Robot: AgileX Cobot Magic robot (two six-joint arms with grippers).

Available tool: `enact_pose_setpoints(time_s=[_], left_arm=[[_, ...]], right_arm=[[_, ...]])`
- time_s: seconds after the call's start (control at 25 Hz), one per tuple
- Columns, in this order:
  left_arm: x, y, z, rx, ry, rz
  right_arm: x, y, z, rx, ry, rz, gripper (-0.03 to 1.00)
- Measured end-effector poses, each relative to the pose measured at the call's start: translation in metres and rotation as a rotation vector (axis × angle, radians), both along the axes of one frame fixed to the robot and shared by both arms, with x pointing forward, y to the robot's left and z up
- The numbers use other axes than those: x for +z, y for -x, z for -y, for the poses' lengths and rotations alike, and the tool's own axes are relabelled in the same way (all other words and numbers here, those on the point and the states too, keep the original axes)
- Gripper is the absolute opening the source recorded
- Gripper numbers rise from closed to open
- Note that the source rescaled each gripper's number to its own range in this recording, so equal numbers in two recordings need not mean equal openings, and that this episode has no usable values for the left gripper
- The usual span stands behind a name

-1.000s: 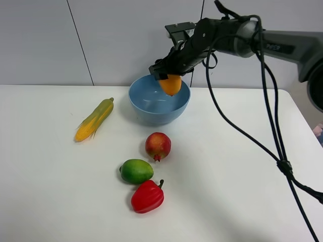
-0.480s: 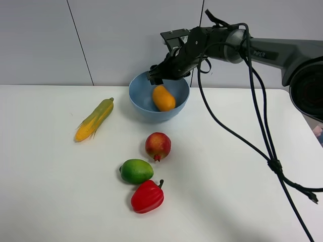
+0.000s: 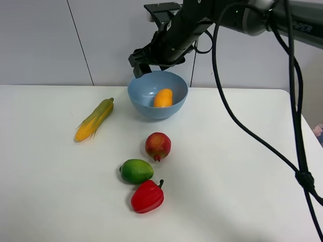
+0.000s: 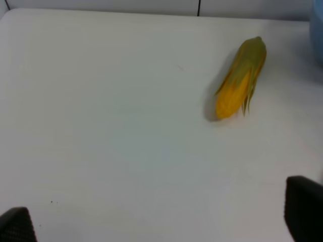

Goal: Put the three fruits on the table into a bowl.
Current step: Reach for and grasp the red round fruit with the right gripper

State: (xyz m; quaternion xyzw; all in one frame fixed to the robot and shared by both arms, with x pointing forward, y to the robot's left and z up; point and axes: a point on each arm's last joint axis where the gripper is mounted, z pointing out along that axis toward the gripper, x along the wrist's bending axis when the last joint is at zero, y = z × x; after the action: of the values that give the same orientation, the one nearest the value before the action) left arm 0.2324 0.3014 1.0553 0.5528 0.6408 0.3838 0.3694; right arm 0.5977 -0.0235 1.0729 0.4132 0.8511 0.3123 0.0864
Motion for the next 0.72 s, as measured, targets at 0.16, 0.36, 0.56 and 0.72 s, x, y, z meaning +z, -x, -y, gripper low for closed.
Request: enact_pose_setpoints(time_s=[0.16,0.36,0.56,0.72], left_arm=[[0.000,0.000,0.000,0.000,0.000,0.000],[0.000,0.000,0.000,0.000,0.000,0.000],[0.000,0.000,0.000,0.001,-0.001,0.000],[0.000,0.000,0.000,0.001,-0.001,0.000]], right_arm=[[-0.001,0.030,-0.015,-0.002,0.055,-0.106,0.45],[-0.048,0.055,-0.003,-0.087,0.144,-0.293,0.59],[-0.100,0.071,0.016,-0.225,0.141,-0.383,0.72],[-0.121,0.072,0.021,-0.282,0.071,-0.363,0.74]])
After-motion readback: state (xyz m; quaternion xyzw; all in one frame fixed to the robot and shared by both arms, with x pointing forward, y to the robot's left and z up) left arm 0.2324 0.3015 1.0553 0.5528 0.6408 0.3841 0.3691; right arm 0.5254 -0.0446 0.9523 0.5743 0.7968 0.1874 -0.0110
